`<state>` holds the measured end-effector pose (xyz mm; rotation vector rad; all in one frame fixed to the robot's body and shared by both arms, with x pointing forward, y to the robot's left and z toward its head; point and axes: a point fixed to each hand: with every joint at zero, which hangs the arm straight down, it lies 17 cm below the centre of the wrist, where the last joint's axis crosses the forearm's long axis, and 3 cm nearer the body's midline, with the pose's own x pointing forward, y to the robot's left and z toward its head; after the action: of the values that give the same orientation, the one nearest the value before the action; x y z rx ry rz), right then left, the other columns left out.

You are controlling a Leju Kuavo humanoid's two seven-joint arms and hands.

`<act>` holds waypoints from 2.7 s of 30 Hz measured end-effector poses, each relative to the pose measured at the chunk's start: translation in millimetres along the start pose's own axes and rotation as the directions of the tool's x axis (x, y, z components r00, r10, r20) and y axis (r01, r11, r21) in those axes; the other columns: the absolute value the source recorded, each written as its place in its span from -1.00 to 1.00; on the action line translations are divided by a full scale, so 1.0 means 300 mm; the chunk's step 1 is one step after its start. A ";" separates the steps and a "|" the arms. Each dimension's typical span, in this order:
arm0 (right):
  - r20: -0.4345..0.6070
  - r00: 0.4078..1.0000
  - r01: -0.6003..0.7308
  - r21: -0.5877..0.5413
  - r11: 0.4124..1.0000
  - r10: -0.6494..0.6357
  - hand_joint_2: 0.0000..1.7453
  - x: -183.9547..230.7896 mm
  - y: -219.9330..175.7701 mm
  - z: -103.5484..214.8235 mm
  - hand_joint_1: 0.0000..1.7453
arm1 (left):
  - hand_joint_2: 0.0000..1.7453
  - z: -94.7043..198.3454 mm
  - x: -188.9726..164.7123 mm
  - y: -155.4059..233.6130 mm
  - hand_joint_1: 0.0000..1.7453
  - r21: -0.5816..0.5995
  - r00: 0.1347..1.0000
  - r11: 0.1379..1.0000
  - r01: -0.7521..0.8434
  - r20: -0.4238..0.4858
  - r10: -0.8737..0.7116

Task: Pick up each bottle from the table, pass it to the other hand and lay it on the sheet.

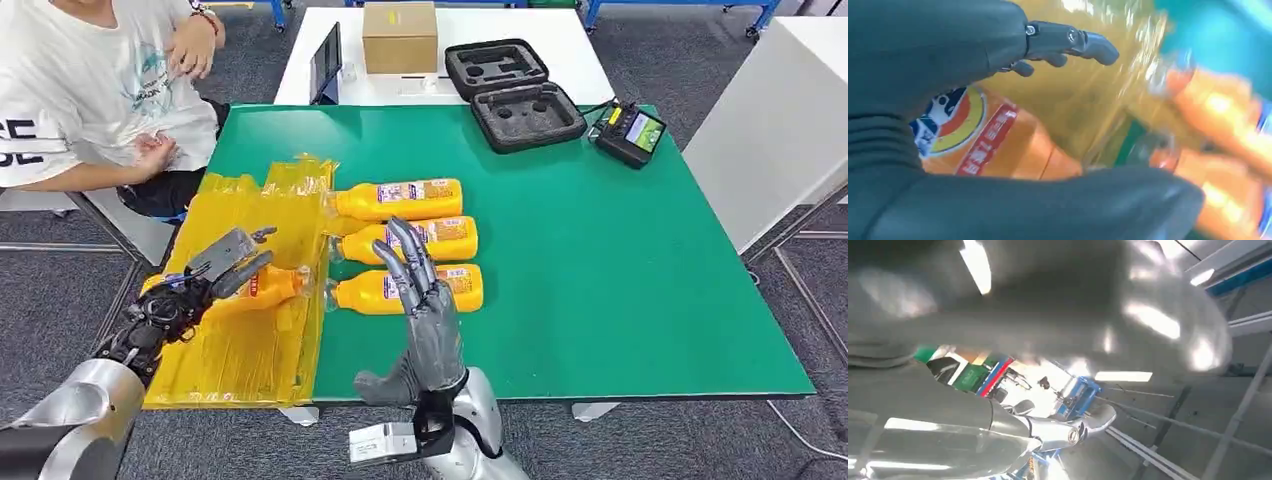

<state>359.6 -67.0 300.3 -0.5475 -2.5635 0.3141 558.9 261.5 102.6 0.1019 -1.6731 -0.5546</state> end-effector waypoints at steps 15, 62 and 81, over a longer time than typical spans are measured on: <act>-0.145 0.904 -0.310 0.426 0.850 0.402 1.00 -0.335 0.140 0.151 -1.00 | 1.00 0.289 0.277 0.456 -1.00 0.811 0.927 0.568 0.138 0.096 -0.363; -0.181 0.790 -0.167 0.856 0.489 0.586 1.00 -0.866 0.289 0.365 -1.00 | 1.00 0.351 0.266 0.391 -1.00 0.768 0.957 0.617 -0.173 0.280 -0.080; -0.222 0.806 -0.023 0.915 0.403 0.549 1.00 -0.851 0.369 0.438 0.94 | 1.00 0.330 0.221 0.379 -1.00 0.754 0.961 0.625 -0.203 0.276 -0.020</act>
<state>531.1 -94.8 46.3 -0.5512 -1.4180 1.3683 479.7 366.2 202.0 0.5985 -2.0684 0.3072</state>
